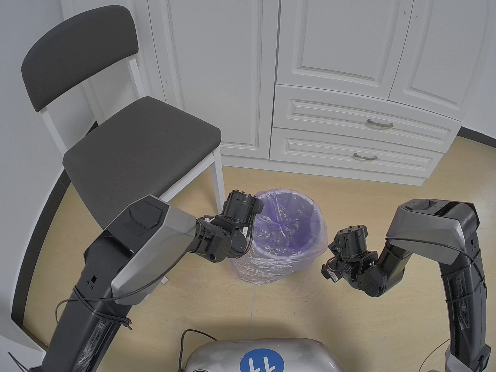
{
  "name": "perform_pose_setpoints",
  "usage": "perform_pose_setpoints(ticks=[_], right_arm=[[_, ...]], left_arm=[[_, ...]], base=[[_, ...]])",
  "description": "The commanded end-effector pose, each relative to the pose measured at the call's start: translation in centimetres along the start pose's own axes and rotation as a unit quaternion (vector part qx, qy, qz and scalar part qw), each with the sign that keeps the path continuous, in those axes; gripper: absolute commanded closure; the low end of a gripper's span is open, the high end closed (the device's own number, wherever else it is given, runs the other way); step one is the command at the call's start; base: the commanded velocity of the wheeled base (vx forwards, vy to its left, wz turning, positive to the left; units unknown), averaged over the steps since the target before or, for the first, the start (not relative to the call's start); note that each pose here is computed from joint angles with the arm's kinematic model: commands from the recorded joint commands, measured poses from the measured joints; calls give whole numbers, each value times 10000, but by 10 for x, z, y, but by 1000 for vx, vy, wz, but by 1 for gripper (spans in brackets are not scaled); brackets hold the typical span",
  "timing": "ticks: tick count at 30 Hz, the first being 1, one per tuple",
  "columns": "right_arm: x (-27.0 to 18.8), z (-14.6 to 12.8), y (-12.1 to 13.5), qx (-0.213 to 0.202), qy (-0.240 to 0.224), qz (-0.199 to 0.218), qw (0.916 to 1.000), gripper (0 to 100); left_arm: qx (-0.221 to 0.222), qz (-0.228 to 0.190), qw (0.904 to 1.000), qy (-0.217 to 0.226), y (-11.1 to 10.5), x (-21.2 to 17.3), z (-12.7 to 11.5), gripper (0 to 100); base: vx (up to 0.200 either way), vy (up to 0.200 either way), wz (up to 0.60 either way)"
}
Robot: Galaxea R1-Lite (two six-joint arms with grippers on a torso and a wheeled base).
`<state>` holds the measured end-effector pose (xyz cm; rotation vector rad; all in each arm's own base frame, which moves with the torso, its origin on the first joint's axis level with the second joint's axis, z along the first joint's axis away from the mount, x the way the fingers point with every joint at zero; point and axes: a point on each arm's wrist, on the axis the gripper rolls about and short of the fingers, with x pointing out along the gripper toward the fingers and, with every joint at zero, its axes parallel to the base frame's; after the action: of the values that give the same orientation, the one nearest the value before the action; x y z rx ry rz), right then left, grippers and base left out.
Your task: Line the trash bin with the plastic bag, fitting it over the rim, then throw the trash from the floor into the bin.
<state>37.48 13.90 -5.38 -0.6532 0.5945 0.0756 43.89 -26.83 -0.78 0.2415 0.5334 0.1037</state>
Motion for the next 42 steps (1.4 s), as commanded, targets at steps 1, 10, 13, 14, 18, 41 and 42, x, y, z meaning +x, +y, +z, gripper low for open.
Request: perform_pose_setpoints(ticks=[1,10,13,14,18,41,42], right_arm=[[0,0,1,-15,3,9,10000,0],[1,-1,1,-3,8,4,10000,0],[1,-2,1,-13,25,5,10000,0],[2,-3,2,-22,44,14,10000,0],[6,-6,1,-22,117,14,9999,0],[32,-3,-14,16,137,163,9998,0],[32,-3,-15,31,128,169,9998,0]], left_arm=[[-56,62,10000,45,8,0,1,0],[-416,112,9989,189,8,11,-14,0],[-585,100,9980,222,6,14,-18,0],[-644,99,9976,247,5,16,-21,0],[-859,132,9957,317,0,29,-34,0],[-1429,-365,9887,283,4,74,-45,0],[-1441,-378,9885,256,3,74,-45,0]], base=[[0,0,0],[0,0,0],[0,0,0],[0,0,0],[0,0,0],[0,0,0],[0,0,0]])
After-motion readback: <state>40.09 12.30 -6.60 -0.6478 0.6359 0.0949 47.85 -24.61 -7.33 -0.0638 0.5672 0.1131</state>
